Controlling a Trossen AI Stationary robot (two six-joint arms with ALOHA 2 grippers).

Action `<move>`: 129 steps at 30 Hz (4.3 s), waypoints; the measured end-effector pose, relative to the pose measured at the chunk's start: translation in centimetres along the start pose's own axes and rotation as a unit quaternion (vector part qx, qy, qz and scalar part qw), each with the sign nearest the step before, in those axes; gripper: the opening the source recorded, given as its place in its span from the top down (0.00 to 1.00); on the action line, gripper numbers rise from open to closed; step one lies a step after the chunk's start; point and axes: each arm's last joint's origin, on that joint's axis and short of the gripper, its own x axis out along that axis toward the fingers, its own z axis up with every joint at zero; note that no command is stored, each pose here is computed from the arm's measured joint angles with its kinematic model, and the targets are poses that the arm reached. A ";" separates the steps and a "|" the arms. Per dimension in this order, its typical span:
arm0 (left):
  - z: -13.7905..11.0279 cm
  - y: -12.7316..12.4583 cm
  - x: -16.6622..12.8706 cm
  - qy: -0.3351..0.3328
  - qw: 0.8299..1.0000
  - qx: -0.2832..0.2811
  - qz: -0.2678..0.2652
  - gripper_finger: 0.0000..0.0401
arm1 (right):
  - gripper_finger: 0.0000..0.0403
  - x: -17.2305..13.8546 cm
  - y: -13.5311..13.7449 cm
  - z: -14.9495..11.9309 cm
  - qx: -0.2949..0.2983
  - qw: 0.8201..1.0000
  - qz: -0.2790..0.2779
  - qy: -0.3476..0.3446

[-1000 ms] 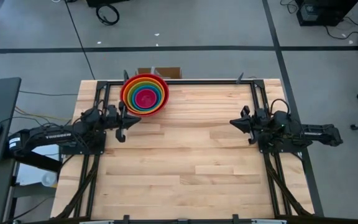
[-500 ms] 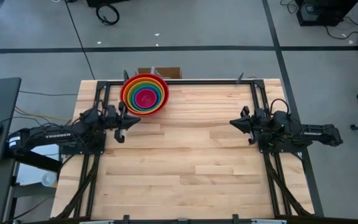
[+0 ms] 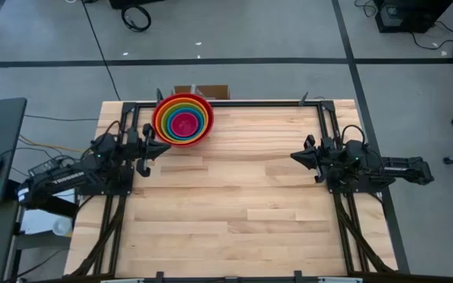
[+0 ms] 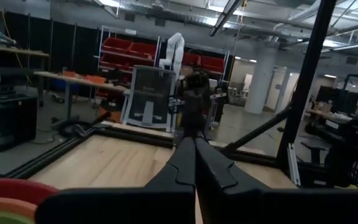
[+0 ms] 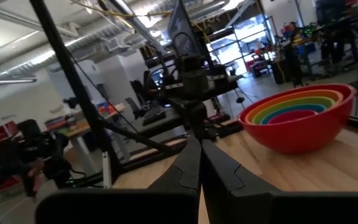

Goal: Nest bowls inside each other
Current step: Return to Home Position

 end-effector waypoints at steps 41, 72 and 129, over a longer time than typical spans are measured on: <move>0.9 -2.0 -2.5 0.091 0.995 0.033 0.027 1.00 | 0.97 0.0 -0.3 -0.3 -0.017 0.999 -0.032 0.010; -3.5 -3.3 -1.1 0.037 0.997 0.052 0.047 1.00 | 0.97 0.0 0.0 -0.2 -0.053 0.998 0.006 0.012; -4.3 -3.4 -1.7 0.084 0.995 -0.045 -0.012 1.00 | 0.94 -0.1 -0.3 -1.1 -0.073 0.995 0.009 0.063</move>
